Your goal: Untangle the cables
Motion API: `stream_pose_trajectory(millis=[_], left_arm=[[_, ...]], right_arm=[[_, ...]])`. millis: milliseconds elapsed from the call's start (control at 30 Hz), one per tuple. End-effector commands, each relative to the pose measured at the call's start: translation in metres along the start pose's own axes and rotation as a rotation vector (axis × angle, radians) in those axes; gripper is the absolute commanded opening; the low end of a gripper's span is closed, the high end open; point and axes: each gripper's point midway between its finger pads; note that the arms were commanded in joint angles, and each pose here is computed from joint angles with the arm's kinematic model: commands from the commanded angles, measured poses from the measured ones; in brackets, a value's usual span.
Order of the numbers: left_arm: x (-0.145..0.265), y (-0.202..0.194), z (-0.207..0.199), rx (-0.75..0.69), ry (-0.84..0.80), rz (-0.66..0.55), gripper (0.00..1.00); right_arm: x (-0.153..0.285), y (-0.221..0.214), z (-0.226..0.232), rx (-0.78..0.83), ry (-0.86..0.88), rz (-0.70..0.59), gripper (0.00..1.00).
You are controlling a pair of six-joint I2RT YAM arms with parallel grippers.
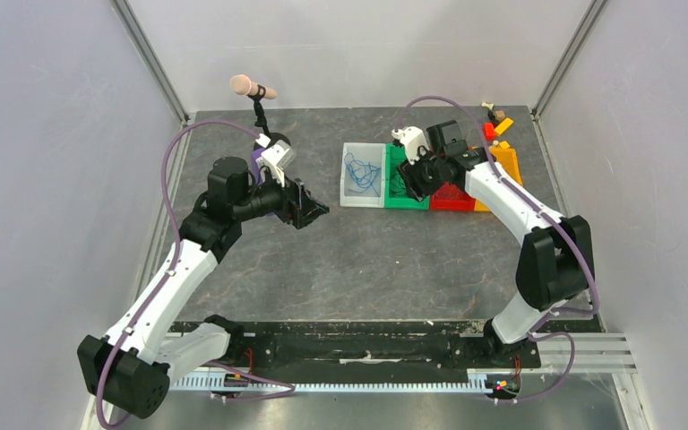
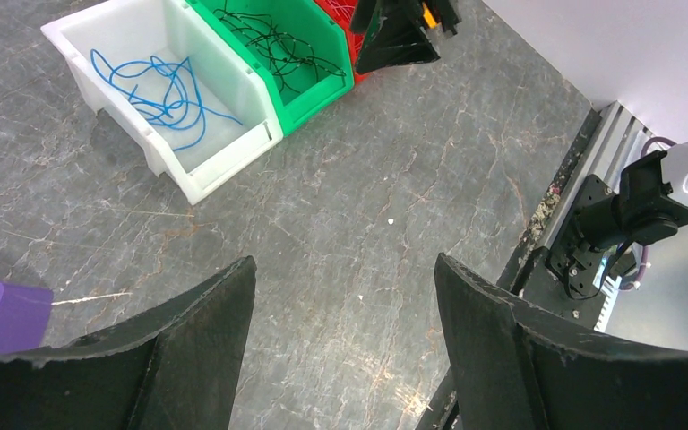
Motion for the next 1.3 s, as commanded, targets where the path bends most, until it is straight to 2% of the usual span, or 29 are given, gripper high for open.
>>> stream_pose_trajectory(millis=[0,200,300,367,400,633,867,967,1167,1267], left_arm=[[0.002,0.01,-0.002,-0.036,-0.006,-0.037,0.8],[0.001,0.008,-0.001,-0.039,-0.005,-0.034,0.8],[0.001,0.007,0.0,-0.041,-0.004,-0.031,0.8],[0.0,0.005,0.001,-0.041,-0.003,-0.029,0.79],[-0.001,0.004,0.003,-0.039,-0.002,-0.027,0.79],[-0.005,-0.003,0.006,-0.027,-0.006,-0.014,0.79],[-0.01,-0.003,0.01,-0.022,-0.005,0.0,0.79],[-0.01,-0.002,0.01,-0.023,-0.007,0.001,0.79],[-0.013,-0.007,0.02,-0.009,0.039,0.055,0.84],[-0.013,-0.005,0.019,-0.007,0.035,0.095,0.84]], right_arm=[[-0.018,-0.012,-0.005,0.013,-0.008,0.047,0.48],[-0.038,-0.012,-0.014,0.007,-0.022,0.051,0.41],[-0.047,-0.007,-0.021,0.013,-0.038,0.043,0.22],[-0.054,-0.002,-0.026,0.016,-0.05,0.026,0.03],[-0.057,0.003,-0.03,0.015,-0.059,0.014,0.0],[-0.093,0.013,-0.056,0.004,-0.152,-0.032,0.0],[-0.128,-0.007,-0.061,-0.005,-0.177,0.008,0.0],[-0.127,-0.009,-0.056,0.0,-0.148,0.012,0.0],[-0.078,0.035,-0.047,-0.016,-0.115,-0.119,0.34],[-0.052,0.048,-0.046,-0.011,-0.114,-0.125,0.53]])
Point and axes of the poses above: each gripper's point midway between its finger pads, its own x axis back along the fingers, its own z axis along the line the jaws close on, y = z × x, and after that the axes turned 11 degrees about x, right-handed
